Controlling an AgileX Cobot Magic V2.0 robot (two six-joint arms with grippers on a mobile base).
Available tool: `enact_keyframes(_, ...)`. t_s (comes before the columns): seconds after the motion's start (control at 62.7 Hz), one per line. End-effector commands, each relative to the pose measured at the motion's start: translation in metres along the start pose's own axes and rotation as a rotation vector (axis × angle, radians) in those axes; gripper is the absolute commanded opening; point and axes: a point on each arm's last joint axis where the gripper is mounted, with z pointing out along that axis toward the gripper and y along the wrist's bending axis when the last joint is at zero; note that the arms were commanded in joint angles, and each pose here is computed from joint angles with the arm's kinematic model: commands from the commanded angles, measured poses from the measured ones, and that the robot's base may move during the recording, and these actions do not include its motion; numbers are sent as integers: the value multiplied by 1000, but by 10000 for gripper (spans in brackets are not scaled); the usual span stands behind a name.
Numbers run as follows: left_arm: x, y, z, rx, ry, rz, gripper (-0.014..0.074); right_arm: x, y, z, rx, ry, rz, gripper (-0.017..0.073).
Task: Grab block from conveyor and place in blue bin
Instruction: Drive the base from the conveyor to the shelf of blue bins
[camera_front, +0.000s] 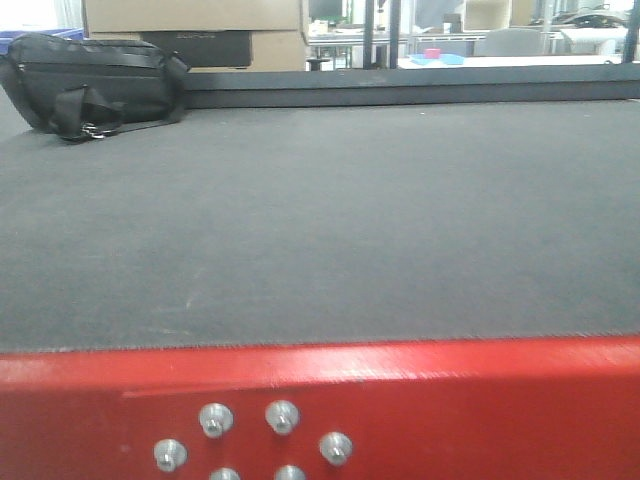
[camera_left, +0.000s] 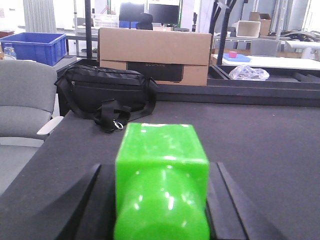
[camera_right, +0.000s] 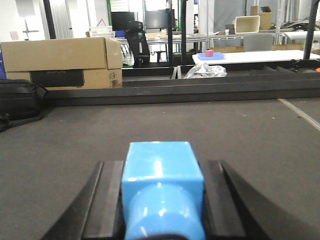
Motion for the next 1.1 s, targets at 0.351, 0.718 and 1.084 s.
enact_keyframes(0.351, -3, 0, -1, 2, -26, -3, -111, -4, 0, -2, 3, -27, -14, -162)
enact_keyframes(0.718, -3, 0, -1, 2, -26, -3, -111, -4, 0, -2, 3, -27, -14, -162)
enact_keyframes(1.084, -3, 0, -1, 2, -26, -3, -111, -4, 0, -2, 3, -27, -14, -162)
